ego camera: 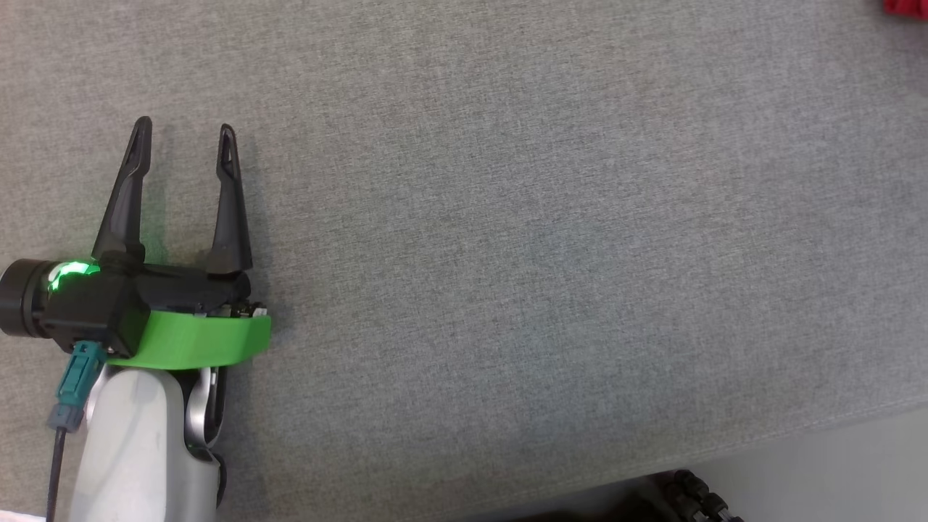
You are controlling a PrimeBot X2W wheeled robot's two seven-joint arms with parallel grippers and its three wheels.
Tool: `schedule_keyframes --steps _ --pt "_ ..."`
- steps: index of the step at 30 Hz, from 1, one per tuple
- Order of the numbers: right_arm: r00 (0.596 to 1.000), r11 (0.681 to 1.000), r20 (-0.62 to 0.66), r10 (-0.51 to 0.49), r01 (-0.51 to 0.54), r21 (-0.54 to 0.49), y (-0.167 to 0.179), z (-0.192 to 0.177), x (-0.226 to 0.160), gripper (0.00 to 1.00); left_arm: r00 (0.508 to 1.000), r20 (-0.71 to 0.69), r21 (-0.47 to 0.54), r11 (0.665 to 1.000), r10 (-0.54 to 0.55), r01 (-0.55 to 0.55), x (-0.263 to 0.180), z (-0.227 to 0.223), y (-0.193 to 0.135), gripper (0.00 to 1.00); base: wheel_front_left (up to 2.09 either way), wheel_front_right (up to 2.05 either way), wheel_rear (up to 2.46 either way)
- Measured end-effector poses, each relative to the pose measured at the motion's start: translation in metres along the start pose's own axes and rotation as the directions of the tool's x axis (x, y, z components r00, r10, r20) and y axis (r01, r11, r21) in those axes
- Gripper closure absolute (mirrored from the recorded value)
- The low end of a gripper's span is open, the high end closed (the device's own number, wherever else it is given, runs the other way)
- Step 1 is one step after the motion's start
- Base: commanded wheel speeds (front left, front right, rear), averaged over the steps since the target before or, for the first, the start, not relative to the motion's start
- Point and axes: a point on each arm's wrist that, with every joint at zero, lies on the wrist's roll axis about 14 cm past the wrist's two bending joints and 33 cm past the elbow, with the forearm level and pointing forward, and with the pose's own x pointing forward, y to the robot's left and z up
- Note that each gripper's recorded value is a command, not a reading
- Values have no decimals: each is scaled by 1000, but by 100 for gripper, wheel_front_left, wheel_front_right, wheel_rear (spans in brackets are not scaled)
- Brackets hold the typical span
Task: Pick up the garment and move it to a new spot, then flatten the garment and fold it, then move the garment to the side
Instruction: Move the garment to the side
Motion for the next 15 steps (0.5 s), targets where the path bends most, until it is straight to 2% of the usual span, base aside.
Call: schedule_keyframes --steps 3,4,6,7,11,15 --pt "1000 1000 7 -11 11 -23 -3 6 5 100 1000 2 5 1000 6 -6 -2 2 3 0 0 0 0" --pt "1000 999 10 -15 15 -36 -4 7 7 95 1000 1 7 1000 8 -8 -3 2 3 0 0 0 0" --pt "1000 999 12 -24 24 -48 -6 9 9 51 1000 0 9 1000 12 -12 -5 3 5 0 0 0 0" --pt "999 998 20 -31 32 -50 -8 11 10 0 1000 -1 10 1000 15 -15 -6 3 5 0 0 0 0" --pt "997 997 63 -51 55 -54 -12 21 9 0 1000 -2 4 1000 25 -25 -9 6 7 0 0 0 0" --pt "981 996 181 -72 63 57 -10 49 2 0 998 -7 -7 998 66 -66 -18 11 14 0 0 0 0"
